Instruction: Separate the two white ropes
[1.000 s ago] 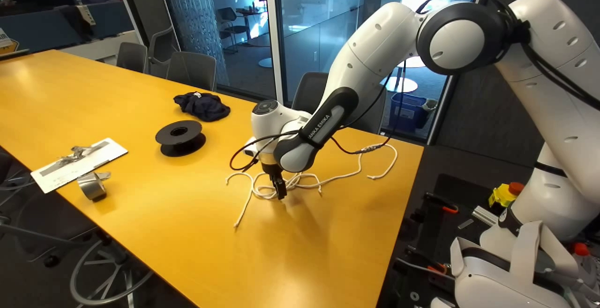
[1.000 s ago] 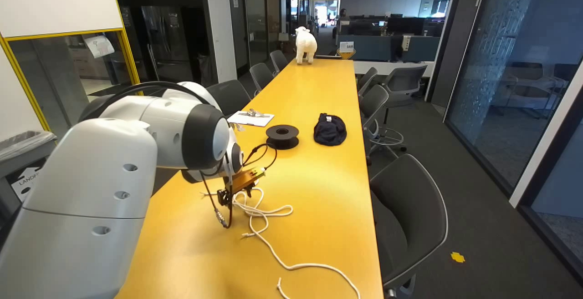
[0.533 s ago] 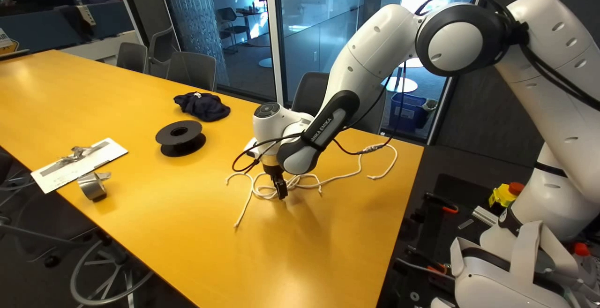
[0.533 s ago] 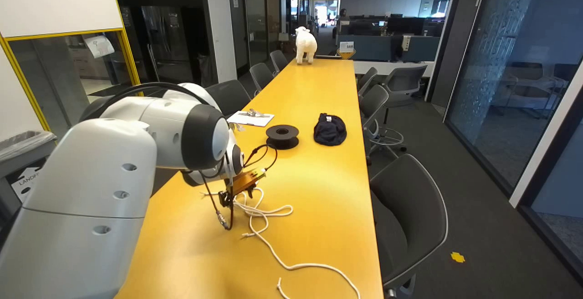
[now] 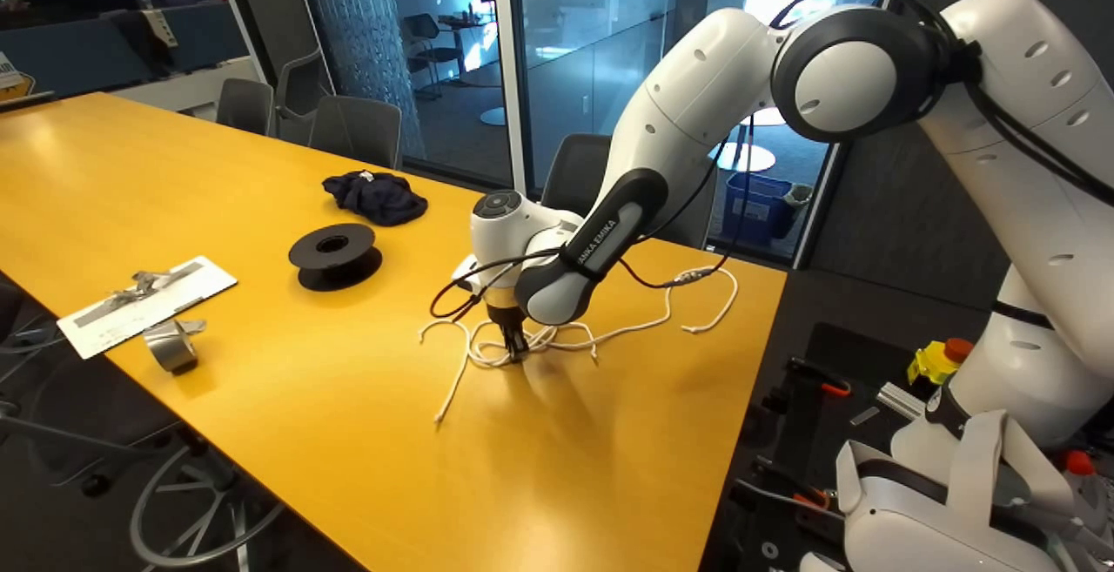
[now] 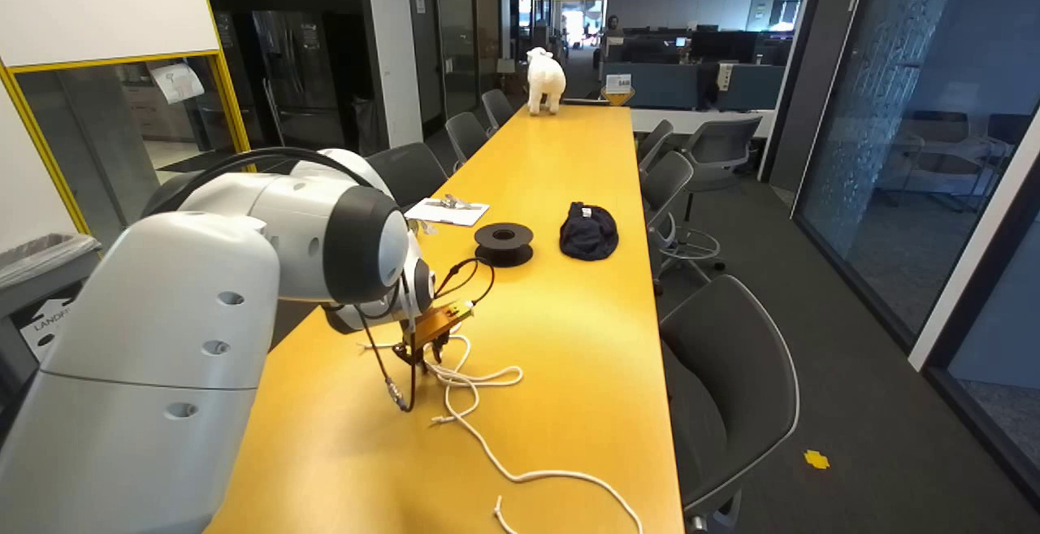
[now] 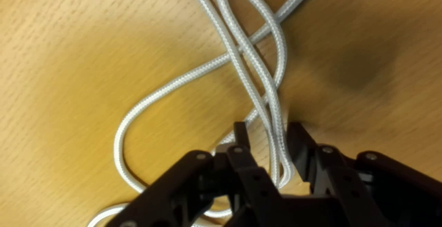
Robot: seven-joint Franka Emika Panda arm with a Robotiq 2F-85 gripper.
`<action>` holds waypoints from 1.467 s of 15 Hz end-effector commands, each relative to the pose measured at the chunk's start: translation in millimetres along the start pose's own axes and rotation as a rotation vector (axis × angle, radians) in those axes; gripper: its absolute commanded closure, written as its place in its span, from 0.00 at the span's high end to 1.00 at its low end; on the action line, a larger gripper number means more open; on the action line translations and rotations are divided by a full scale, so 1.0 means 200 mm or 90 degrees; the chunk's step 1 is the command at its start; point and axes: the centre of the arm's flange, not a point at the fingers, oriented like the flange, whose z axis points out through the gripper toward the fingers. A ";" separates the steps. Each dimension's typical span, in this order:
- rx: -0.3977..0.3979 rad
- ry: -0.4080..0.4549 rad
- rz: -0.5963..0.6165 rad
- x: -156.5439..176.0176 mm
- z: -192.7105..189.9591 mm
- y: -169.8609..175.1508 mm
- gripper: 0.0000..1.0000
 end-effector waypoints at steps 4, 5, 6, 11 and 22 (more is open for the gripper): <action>-0.028 0.002 0.009 0.01 -0.02 -0.01 0.00; -0.021 -0.004 0.017 0.02 -0.04 -0.01 0.03; -0.015 -0.009 0.020 0.02 -0.06 -0.01 0.05; -0.012 -0.051 0.041 0.05 -0.23 0.05 0.05; -0.077 -0.100 0.190 -0.05 -0.87 0.36 0.03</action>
